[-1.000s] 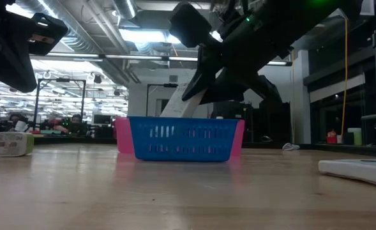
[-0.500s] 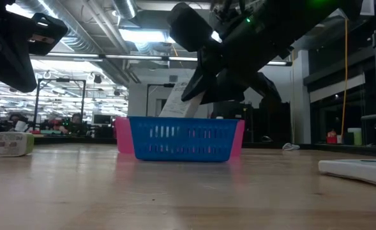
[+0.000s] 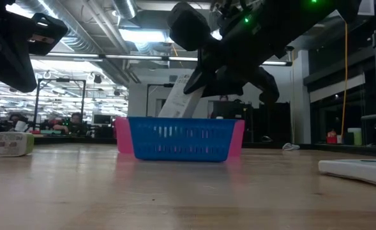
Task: Pick and place items into bin
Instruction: Put the left white card reader box into the blue bin
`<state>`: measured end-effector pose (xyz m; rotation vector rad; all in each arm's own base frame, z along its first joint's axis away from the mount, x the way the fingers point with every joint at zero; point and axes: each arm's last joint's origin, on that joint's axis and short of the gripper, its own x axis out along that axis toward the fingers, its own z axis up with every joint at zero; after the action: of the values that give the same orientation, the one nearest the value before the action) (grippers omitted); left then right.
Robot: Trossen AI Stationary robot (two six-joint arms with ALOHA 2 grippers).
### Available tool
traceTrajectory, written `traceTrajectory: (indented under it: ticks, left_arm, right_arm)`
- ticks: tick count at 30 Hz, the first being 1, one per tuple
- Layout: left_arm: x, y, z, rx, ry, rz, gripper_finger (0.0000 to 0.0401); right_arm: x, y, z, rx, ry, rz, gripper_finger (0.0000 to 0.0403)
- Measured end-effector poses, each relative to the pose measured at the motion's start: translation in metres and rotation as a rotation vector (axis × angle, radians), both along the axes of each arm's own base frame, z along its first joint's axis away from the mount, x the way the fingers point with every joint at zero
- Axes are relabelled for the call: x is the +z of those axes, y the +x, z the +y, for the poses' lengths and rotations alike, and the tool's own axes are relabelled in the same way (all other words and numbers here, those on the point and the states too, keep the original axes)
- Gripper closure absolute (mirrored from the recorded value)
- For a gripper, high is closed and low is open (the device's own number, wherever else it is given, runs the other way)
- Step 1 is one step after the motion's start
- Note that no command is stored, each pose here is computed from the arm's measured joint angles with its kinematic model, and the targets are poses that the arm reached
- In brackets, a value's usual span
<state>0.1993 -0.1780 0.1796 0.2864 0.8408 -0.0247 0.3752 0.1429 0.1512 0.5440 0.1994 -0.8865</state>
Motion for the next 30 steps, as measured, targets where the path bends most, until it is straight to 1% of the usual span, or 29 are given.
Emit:
traceTrajectory:
  ticks: [10,18,27,30]
  left_arm:
    - [0.0001,0.0001,-0.0001,0.0,0.0,0.0,0.0398]
    - [0.0,0.0,0.0,-0.001,0.0,0.0,0.0398]
    - [0.0,0.0,0.0,0.004,-0.004,0.0,0.0398]
    - [0.0,0.0,0.0,0.005,-0.005,-0.001,0.0398]
  right_arm:
    - [0.0005,0.0006,0.0002,0.0,0.003,-0.008,0.0353]
    - [-0.0016,0.0017,0.0028,0.073,0.091,0.028,0.0353]
    - [-0.0014,0.002,0.0034,0.078,0.099,0.025,0.0353]
    - [-0.0019,0.0022,0.0039,0.093,0.121,0.032,0.0353]
